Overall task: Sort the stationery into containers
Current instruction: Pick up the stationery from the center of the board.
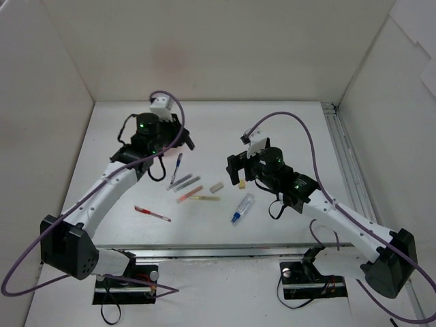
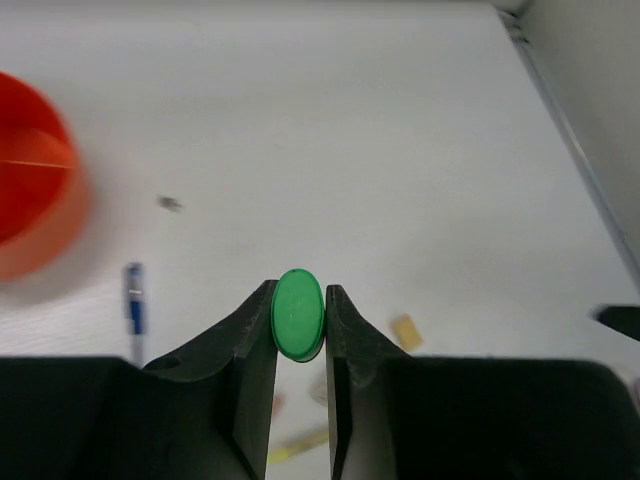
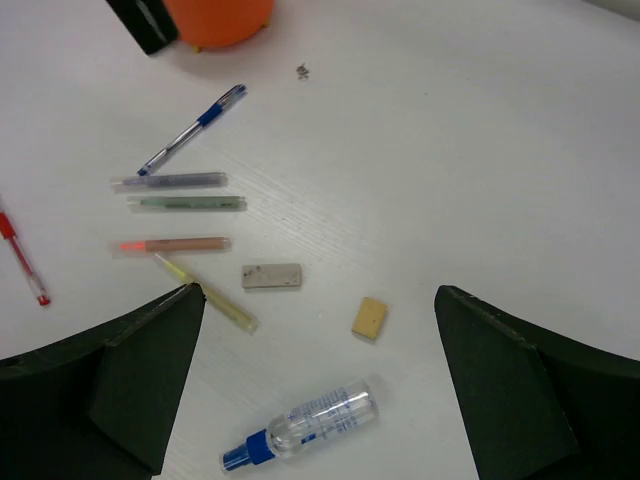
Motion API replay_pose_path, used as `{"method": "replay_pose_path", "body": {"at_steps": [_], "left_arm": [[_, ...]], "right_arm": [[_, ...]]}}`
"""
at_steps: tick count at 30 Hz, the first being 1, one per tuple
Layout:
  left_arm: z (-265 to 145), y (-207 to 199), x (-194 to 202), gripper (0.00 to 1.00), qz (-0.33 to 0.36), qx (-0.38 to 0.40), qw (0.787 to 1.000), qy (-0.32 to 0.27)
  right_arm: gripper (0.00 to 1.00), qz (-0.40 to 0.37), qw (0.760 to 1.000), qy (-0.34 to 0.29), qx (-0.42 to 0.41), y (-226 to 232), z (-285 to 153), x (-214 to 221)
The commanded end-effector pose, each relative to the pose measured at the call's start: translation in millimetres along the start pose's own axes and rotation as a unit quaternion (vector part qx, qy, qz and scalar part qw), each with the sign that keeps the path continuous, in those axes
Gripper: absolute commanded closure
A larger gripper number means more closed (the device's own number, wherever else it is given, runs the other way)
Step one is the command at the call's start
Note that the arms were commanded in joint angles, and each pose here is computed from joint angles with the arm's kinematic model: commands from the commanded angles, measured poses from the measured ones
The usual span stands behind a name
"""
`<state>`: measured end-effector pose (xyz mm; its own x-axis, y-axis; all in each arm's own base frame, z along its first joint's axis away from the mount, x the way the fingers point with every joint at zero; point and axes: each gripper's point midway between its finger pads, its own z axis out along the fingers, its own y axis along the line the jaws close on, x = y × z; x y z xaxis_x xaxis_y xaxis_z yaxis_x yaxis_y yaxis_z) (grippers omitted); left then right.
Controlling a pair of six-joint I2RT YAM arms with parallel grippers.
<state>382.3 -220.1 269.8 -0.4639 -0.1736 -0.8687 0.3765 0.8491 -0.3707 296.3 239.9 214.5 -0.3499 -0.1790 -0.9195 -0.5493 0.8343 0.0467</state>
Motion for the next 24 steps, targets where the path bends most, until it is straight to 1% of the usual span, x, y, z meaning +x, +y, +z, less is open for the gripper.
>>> {"method": "replay_pose_path", "body": {"at_steps": [1,2,3,4,5,6,7,8,9,10,11,12,13,14,15,16,17,19,21,24], "left_arm": [[-29.2,34.5,-75.0,1.0,0.072,-0.04,0.992,-0.1],[-35.3,58.2,-86.5,1.0,0.075,-0.061,0.989,-0.111],[-36.8,70.9,-96.0,1.0,0.081,-0.073,0.987,-0.119],[-38.6,83.5,-101.2,1.0,0.098,-0.083,0.984,-0.12],[-39.3,95.7,-112.5,1.0,0.106,-0.095,0.981,-0.134],[-38.3,121.6,-122.8,1.0,0.105,-0.121,0.977,-0.141],[-38.4,133.0,-127.9,1.0,0.105,-0.126,0.976,-0.141],[-26.5,146.2,-123.8,1.0,0.103,-0.119,0.979,-0.128],[-31.3,163.8,-140.1,1.0,0.097,-0.132,0.976,-0.141],[-29.0,172.3,-145.4,1.0,0.092,-0.132,0.976,-0.144],[-15.6,185.9,-141.4,1.0,0.077,-0.128,0.98,-0.135],[-16.9,197.5,-158.2,1.0,0.076,-0.134,0.976,-0.152],[-1.7,210.3,-150.9,1.0,0.065,-0.128,0.98,-0.14],[2.5,209.4,-166.0,1.0,0.069,-0.122,0.978,-0.156],[7.3,218.1,-168.6,1.0,0.067,-0.121,0.978,-0.156],[24.8,226.8,-158.1,1.0,0.062,-0.11,0.982,-0.14],[27.7,225.7,-170.7,1.0,0.067,-0.105,0.981,-0.151],[45.4,236.5,-161.5,1.0,0.064,-0.1,0.984,-0.137],[52.5,240.1,-160.8,1.0,0.063,-0.096,0.983,-0.14],[63.6,254.5,-143.5,1.0,0.054,-0.107,0.984,-0.13]], "right_arm": [[0.02,0.022,0.993,-0.075,0.085,-30.8,-23.0,-33.6],[0.02,0.019,0.991,-0.071,0.115,-41.9,-26.0,-26.6],[0.02,0.02,0.989,-0.077,0.127,-46.9,-31.7,-27.3],[0.02,0.011,0.988,-0.068,0.139,-51.7,-32.9,-20.1],[0.02,0.013,0.985,-0.072,0.159,-60.1,-37.8,-20.6],[0.02,0.012,0.984,-0.066,0.167,-63.4,-40.2,-18.2],[0.02,0.012,0.983,-0.061,0.172,-66.6,-41.9,-16.1],[0.02,0.015,0.981,-0.061,0.182,-73.7,-45.5,-18.6],[0.02,0.016,0.981,-0.052,0.186,-76.1,-46.9,-15.3],[0.02,0.016,0.981,-0.053,0.187,-78.0,-48.9,-17.3],[0.02,0.017,0.98,-0.053,0.191,-82.5,-51.1,-16.9],[0.02,0.015,0.98,-0.052,0.192,-82.4,-51.9,-16.3],[0.02,0.011,0.979,-0.049,0.195,-85.8,-52.1,-14.8],[0.02,0.01,0.979,-0.048,0.198,-87.2,-52.3,-14.1],[0.02,0.01,0.979,-0.048,0.199,-87.7,-52.5,-14.1],[0.02,0.01,0.978,-0.049,0.204,-90.3,-53.0,-15.1],[0.02,0.012,0.977,-0.047,0.207,-92.0,-53.0,-13.7],[0.02,0.013,0.976,-0.045,0.215,-95.9,-53.7,-12.6],[0.02,0.013,0.975,-0.042,0.218,-98.0,-53.3,-10.5],[0.02,0.014,0.971,-0.035,0.235,-104.4,-51.6,-5.9]]}}
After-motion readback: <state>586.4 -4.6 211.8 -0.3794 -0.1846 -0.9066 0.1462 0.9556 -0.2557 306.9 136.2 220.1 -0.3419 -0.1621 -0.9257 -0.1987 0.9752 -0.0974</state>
